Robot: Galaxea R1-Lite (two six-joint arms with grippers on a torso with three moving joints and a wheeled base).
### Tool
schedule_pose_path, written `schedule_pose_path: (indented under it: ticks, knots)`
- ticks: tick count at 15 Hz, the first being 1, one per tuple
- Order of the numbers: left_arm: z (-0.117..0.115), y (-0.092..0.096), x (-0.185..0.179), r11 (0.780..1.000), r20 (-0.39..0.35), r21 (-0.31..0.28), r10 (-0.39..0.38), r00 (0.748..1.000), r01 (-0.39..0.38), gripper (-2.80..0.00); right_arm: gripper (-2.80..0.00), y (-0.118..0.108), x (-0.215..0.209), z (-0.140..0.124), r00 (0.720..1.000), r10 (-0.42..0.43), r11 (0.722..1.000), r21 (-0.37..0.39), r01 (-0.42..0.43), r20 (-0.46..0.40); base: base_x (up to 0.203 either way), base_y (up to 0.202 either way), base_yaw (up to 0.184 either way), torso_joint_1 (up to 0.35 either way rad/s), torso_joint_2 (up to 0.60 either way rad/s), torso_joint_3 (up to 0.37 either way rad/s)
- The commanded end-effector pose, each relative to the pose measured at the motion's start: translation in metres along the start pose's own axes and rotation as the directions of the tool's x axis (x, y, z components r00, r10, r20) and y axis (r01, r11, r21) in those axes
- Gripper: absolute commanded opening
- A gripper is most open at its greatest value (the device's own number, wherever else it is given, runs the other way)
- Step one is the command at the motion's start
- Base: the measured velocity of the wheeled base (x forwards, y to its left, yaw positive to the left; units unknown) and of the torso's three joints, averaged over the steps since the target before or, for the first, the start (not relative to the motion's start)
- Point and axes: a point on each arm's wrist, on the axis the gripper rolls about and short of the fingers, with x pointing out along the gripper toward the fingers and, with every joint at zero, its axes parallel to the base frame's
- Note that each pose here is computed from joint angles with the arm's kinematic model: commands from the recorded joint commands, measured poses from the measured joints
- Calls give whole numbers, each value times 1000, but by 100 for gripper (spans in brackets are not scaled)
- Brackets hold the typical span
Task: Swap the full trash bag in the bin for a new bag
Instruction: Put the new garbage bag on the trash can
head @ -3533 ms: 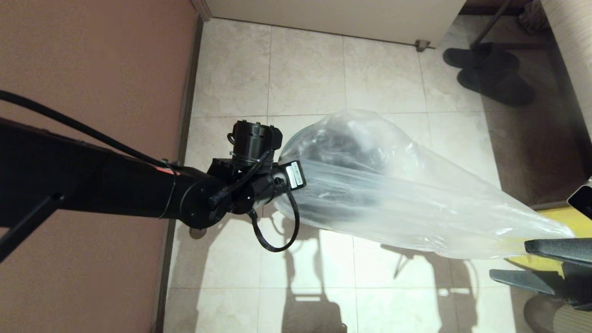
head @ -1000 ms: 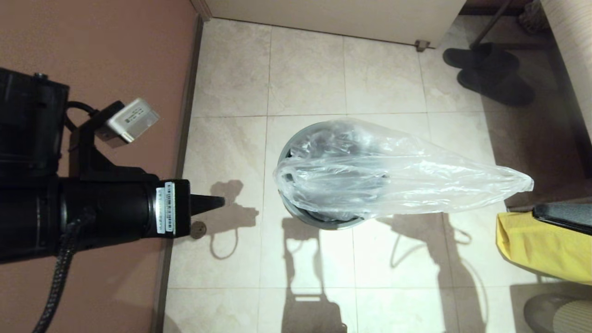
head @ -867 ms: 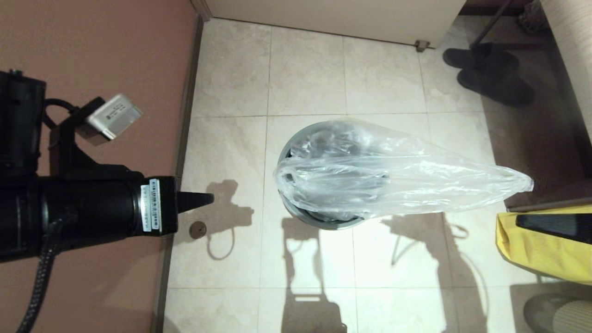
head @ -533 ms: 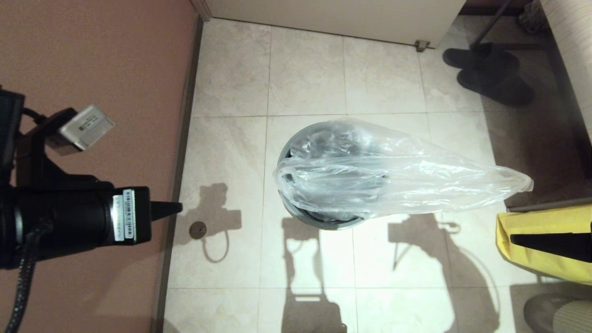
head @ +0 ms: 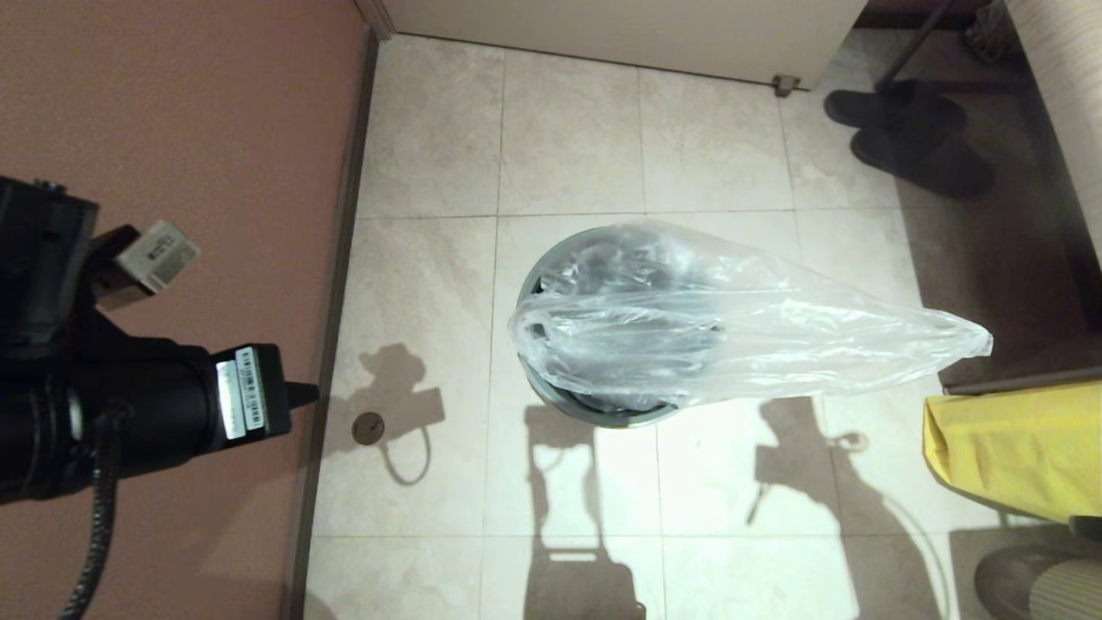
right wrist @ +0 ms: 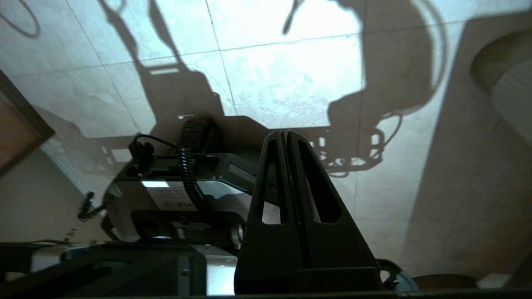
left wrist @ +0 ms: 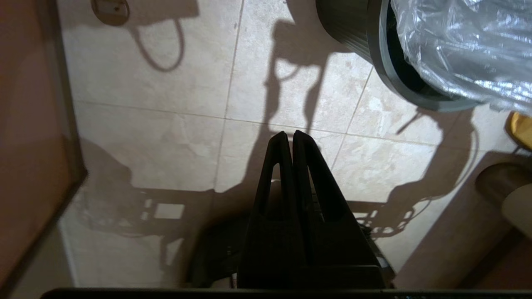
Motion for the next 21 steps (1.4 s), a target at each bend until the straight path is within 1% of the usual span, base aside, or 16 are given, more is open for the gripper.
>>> schedule_pose_path:
  ticks: [1,2,3,5,6,8,10,12,14,15,17,18,19,21]
  knots:
    - [-2,-8,23,999,-57,-21,30,998,-32,-280,-280,4,9,5,1000,23,992,121,-21,-16,0,0,0,0,0,0]
    - [-1,-12,33,998,-71,-48,30,997,-33,-280,-280,7,12,10,996,87,976,199,-84,-6,0,0,0,0,0,0]
    - [-1,-16,43,998,-78,-62,22,997,-27,-280,-280,10,17,13,990,139,962,240,-131,-15,0,0,0,0,0,0]
    - [1,-25,59,996,-86,-84,-41,995,34,-280,-280,14,26,19,987,155,951,277,-139,-37,0,0,0,0,0,0]
    - [2,-28,65,995,-95,-87,-55,994,47,-280,-280,15,31,22,987,158,946,292,-141,-33,0,0,0,0,0,0]
    - [9,-33,87,994,-108,-101,-41,993,30,-280,-280,24,52,32,984,171,939,308,-149,-44,0,0,0,0,0,0]
    - [20,-40,102,987,-81,-152,-58,995,45,-280,-280,38,65,34,972,225,923,334,-192,-61,0,0,0,0,0,0]
    - [26,-46,106,981,-85,-172,-111,990,95,-280,-280,48,75,42,964,263,918,320,-235,-47,0,0,0,0,0,0]
    - [25,-49,115,981,-102,-172,-110,989,92,-280,-280,56,81,45,961,272,926,289,-244,-59,0,0,0,0,0,0]
    - [25,-51,121,980,-108,-178,-107,988,87,-280,-280,57,79,49,960,277,925,282,-253,-48,0,0,0,0,0,0]
    - [31,-55,118,975,-94,-195,-128,987,108,-280,-280,61,72,58,958,285,924,274,-266,-33,0,0,0,0,0,0]
    - [30,-62,113,972,-94,-187,-158,983,139,-280,-280,64,69,65,956,293,926,255,-279,-18,0,0,0,0,0,0]
    - [28,-68,109,971,-96,-177,-180,979,161,-280,-280,67,74,70,958,287,934,230,-274,-24,0,0,0,0,0,0]
    - [22,-79,107,970,-113,-155,-205,972,187,-280,-280,70,83,73,967,249,952,200,-232,-62,0,0,0,0,0,0]
